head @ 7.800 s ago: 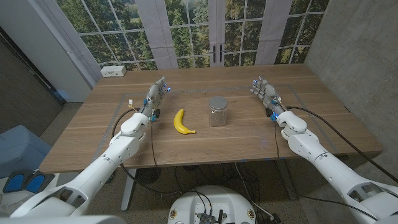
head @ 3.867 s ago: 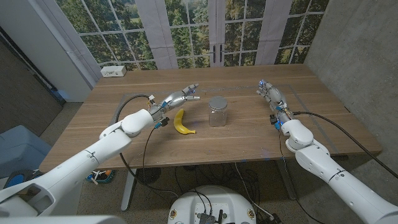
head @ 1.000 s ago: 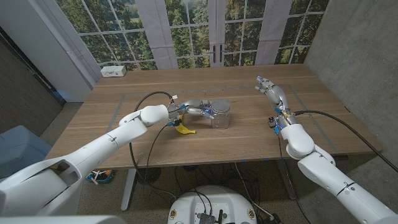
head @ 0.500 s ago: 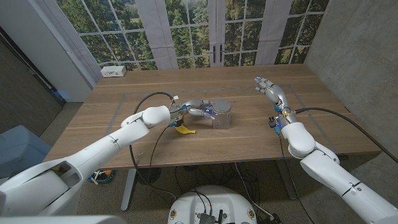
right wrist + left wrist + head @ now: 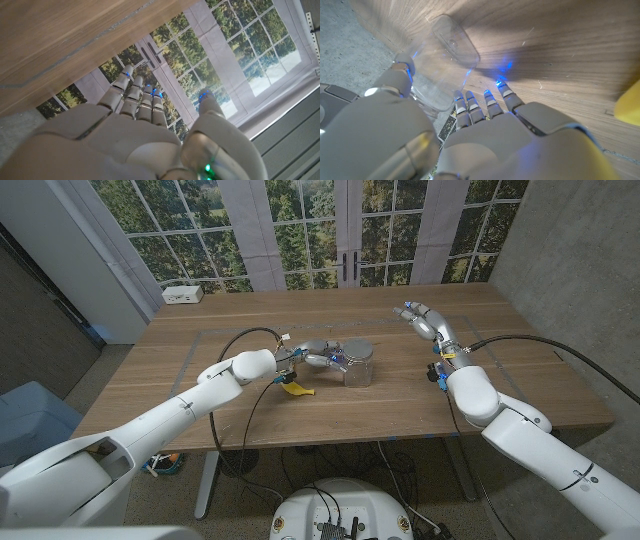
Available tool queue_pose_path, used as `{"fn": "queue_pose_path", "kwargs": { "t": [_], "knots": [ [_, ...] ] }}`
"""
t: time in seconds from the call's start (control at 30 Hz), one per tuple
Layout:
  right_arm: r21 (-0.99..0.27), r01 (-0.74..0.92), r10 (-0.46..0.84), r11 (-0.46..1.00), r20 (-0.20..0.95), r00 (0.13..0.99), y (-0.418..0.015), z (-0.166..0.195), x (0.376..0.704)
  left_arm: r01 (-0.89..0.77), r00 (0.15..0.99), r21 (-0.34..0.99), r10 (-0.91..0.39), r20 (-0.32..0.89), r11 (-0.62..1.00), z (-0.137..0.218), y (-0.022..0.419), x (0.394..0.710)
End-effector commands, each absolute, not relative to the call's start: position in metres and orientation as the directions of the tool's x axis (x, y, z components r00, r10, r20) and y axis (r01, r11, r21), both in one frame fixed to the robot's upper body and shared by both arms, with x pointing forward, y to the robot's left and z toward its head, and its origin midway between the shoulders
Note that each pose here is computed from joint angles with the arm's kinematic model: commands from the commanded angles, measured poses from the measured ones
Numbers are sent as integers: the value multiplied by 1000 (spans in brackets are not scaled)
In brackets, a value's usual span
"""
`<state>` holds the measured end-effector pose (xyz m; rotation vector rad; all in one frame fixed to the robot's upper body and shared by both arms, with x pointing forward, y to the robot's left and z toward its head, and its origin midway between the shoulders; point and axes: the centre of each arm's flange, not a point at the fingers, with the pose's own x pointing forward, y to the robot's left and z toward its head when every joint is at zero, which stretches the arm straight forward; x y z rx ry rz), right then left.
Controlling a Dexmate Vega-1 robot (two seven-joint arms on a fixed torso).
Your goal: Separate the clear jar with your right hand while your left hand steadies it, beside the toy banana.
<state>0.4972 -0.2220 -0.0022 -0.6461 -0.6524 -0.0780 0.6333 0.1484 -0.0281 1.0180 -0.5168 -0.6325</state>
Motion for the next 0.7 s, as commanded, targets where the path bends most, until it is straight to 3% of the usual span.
{"fn": "queue_pose_path", "kwargs": {
  "t": [0.03,0.7],
  "knots": [
    [-717,339,44,609,456,889,-217,-1,492,244,715,897,-693,91,369,-29,147,636],
    [-795,327,84,512,425,901,-200,9,488,265,703,896,-708,73,356,-26,146,638]
  ]
}}
